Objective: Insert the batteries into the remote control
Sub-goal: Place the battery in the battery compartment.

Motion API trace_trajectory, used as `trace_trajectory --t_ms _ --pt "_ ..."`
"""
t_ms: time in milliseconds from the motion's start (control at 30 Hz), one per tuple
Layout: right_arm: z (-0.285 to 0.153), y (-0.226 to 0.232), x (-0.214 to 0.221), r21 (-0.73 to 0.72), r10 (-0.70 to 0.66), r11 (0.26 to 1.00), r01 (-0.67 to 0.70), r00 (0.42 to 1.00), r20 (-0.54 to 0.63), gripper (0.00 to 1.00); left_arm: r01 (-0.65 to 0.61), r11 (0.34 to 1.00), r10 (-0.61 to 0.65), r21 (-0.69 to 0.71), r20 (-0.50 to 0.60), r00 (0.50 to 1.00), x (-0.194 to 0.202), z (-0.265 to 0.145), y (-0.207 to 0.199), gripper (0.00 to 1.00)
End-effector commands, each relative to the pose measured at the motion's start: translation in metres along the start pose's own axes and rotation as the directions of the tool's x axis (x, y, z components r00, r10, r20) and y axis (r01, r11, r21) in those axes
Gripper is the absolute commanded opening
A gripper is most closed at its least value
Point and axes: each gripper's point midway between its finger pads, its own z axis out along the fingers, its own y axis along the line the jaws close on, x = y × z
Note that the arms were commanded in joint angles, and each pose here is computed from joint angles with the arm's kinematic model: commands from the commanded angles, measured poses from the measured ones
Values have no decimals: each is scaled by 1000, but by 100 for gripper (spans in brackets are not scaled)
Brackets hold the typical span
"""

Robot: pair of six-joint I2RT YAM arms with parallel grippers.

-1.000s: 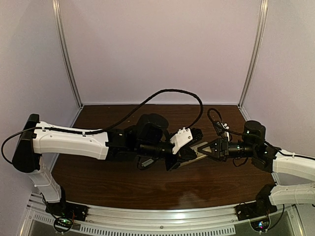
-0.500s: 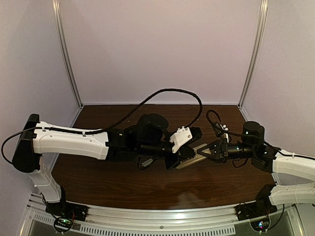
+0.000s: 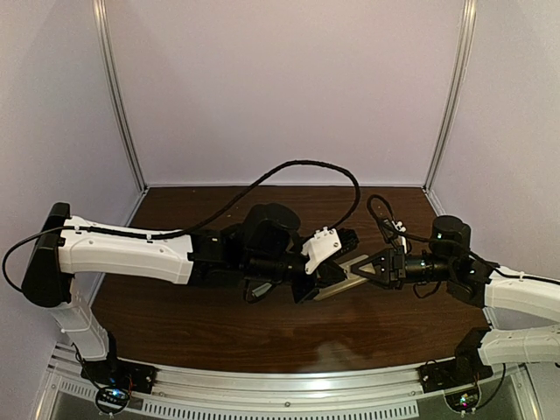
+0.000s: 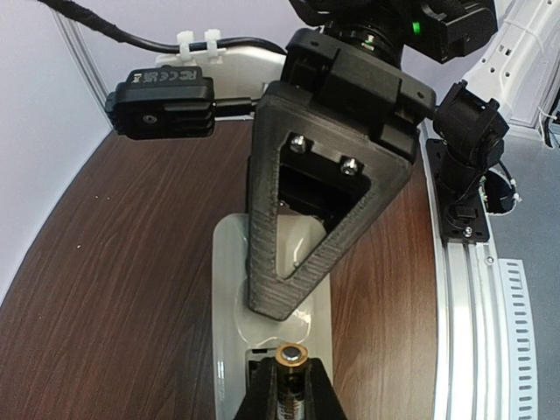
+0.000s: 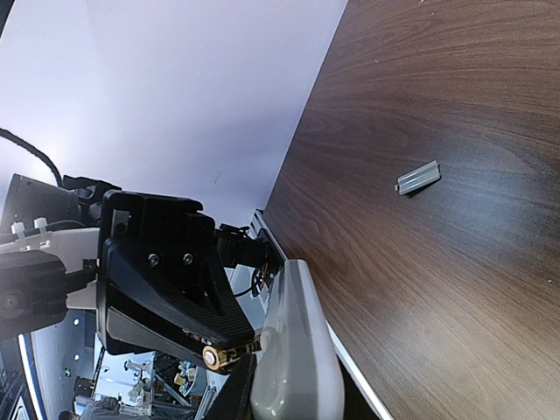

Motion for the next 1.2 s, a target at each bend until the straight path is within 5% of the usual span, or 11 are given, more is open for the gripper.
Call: trace_trajectory --t_ms 0,400,933,1167 --pt "-1 14 -5 -40 -32 999 32 999 10 0 -2 1000 2 -9 -36 999 13 4 2 0" --pt "0 14 -5 -38 -29 999 30 1000 7 0 -7 999 5 -34 -85 996 26 4 5 1" --pt "4 -6 1 22 -9 1000 9 1000 -9 0 -5 1000 4 -30 -27 1000 0 -3 7 39" --pt "8 -22 12 69 25 997 -20 997 -72 0 -101 994 98 48 55 994 -10 -30 -11 45"
